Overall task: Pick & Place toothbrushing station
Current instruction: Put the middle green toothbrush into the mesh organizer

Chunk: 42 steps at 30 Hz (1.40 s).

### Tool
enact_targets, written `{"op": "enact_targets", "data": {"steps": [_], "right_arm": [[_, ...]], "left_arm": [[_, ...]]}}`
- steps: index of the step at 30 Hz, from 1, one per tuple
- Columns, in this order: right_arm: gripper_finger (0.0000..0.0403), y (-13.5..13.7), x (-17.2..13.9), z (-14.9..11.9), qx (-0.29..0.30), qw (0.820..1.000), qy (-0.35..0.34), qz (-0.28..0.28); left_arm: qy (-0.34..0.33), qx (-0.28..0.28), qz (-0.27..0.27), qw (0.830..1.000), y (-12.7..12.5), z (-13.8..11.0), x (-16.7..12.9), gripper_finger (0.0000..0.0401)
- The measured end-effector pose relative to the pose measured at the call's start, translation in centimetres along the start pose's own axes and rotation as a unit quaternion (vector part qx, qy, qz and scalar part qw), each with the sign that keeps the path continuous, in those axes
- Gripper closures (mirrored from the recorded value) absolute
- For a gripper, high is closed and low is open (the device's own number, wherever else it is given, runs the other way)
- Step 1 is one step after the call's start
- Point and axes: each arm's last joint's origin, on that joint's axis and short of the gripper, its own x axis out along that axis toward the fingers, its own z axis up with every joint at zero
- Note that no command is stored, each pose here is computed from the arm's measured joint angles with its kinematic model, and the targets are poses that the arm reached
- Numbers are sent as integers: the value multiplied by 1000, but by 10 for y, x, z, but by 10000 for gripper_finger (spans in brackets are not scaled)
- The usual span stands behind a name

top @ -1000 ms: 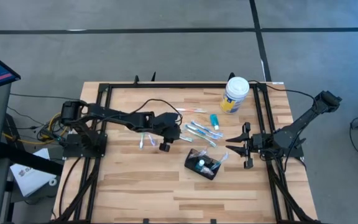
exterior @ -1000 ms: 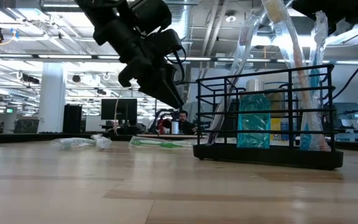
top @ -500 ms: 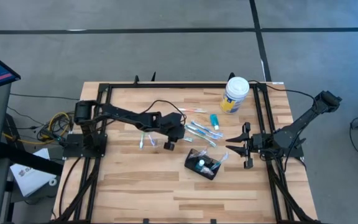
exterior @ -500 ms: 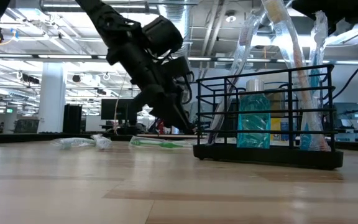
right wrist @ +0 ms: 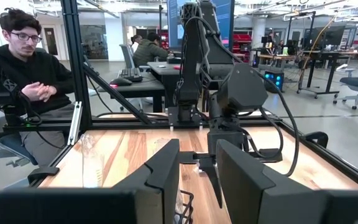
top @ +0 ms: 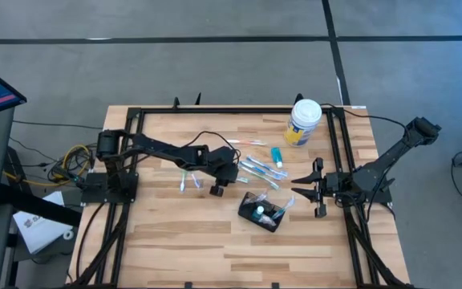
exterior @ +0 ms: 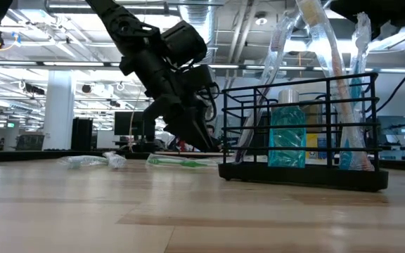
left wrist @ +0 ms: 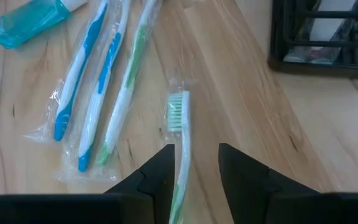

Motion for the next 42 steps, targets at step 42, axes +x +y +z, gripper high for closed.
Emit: {"op": "enact_targets", "data": {"steps": [42], "right_arm": [[305,0,0,0,0,1000,0,0]], "left_arm": [[20,-12,-8,1000,4,-17,25,311]]}}
